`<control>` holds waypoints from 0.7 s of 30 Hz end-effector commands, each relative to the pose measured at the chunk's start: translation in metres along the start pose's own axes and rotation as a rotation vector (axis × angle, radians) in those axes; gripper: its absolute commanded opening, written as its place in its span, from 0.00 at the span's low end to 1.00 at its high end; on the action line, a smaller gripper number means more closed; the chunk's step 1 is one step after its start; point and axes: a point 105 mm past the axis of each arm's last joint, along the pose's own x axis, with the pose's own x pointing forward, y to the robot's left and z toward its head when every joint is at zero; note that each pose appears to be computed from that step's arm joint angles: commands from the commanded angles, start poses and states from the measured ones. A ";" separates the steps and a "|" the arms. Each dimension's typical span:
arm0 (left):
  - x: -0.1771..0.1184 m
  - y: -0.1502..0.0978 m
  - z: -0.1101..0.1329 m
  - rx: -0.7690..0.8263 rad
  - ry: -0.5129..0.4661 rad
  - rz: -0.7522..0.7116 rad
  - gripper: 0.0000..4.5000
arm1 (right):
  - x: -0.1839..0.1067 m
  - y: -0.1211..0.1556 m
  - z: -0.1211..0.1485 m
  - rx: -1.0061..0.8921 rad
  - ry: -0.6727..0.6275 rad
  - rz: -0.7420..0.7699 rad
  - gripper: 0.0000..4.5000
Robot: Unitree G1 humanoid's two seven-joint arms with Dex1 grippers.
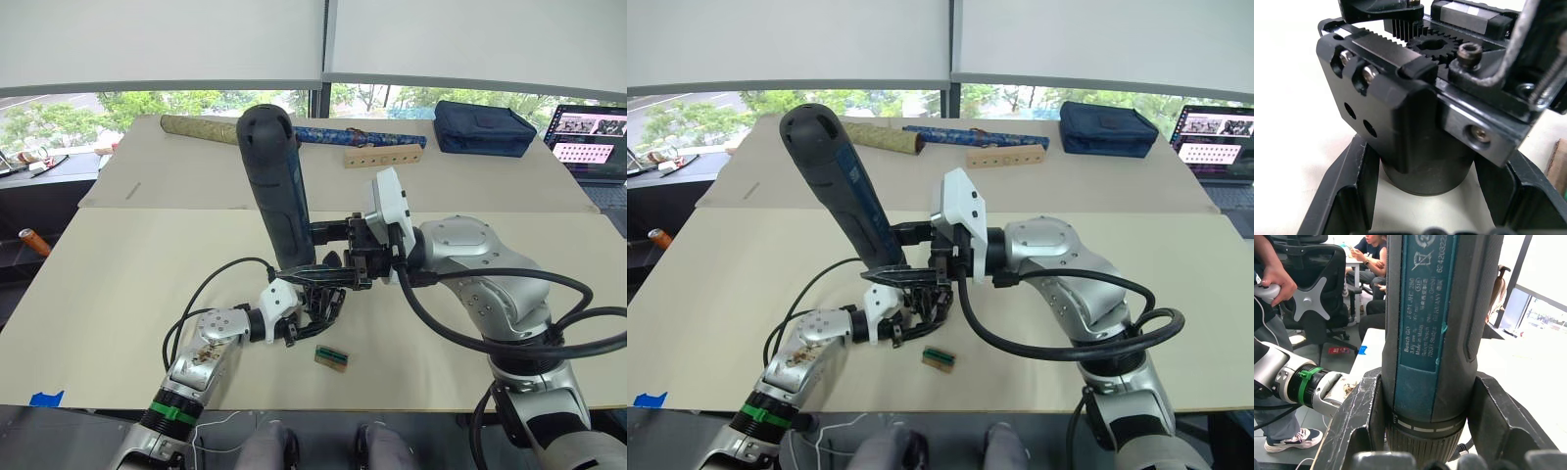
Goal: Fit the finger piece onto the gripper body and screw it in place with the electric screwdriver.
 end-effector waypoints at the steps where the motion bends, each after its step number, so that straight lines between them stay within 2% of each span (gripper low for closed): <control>1: 0.002 -0.018 -0.030 -0.088 0.099 -0.065 0.51 | -0.001 0.004 0.012 -0.057 -0.021 0.016 0.43; 21: 0.002 -0.016 -0.029 -0.086 0.097 -0.064 0.51 | 0.001 0.006 0.016 -0.070 -0.011 0.039 0.43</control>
